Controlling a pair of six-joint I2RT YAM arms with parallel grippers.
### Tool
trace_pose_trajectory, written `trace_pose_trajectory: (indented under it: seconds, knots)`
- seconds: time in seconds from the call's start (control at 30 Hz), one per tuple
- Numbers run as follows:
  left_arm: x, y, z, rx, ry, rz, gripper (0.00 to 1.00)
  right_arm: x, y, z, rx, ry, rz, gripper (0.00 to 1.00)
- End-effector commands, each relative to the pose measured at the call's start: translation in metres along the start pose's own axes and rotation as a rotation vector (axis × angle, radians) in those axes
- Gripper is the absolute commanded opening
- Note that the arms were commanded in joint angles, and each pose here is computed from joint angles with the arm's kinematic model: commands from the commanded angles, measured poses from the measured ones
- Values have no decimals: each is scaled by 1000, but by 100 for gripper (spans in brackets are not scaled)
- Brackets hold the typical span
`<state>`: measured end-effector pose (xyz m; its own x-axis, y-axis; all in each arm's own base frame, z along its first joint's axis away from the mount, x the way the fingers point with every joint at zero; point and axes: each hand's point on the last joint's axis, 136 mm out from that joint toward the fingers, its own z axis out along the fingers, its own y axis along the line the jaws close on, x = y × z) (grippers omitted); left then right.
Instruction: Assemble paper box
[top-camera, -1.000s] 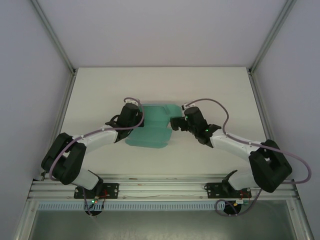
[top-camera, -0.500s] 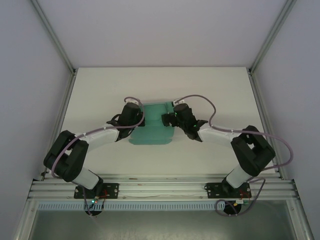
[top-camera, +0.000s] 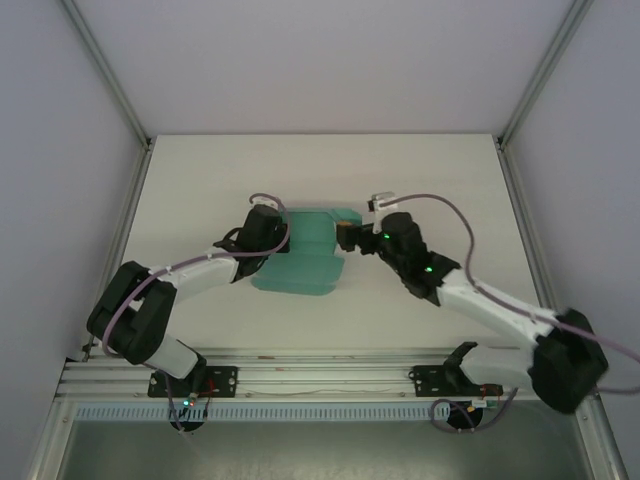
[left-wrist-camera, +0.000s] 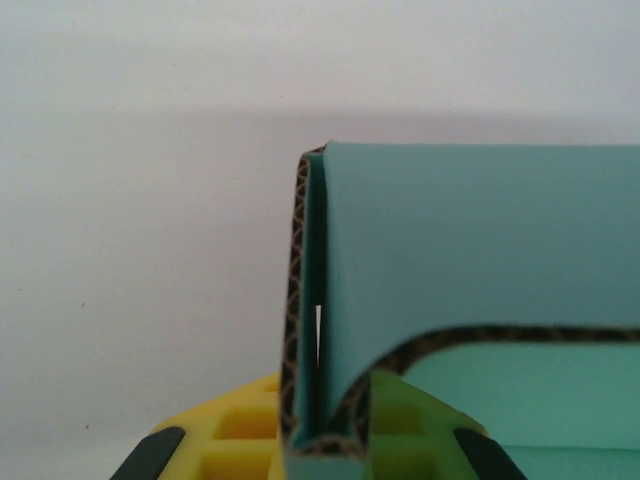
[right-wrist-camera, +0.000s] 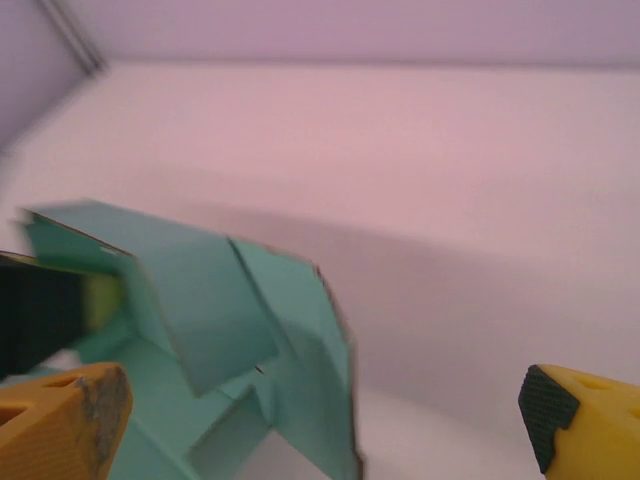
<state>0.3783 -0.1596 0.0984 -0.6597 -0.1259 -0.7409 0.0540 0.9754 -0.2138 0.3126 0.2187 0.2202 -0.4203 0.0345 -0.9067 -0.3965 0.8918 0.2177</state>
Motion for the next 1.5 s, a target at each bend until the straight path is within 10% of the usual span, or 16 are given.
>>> trace_pose_trajectory:
  seconds: [0.0,0.27,0.7,1.07,1.47]
  knots:
    - [-13,-3,-12,20,-46,23,0,-4,7,-31,-114,-9,44,100]
    - [-18,-7,-20,49,-66,34,0,-3,-47,-44,-186,56,279,82]
    - [-18,-14,-16,82,-56,26,0,40,-13,5,-528,299,153,50]
    - [-7,-6,-2,29,-9,38,0,42,24,17,-664,304,71,49]
    - [-1,-3,3,7,8,46,0,48,30,65,-477,340,44,48]
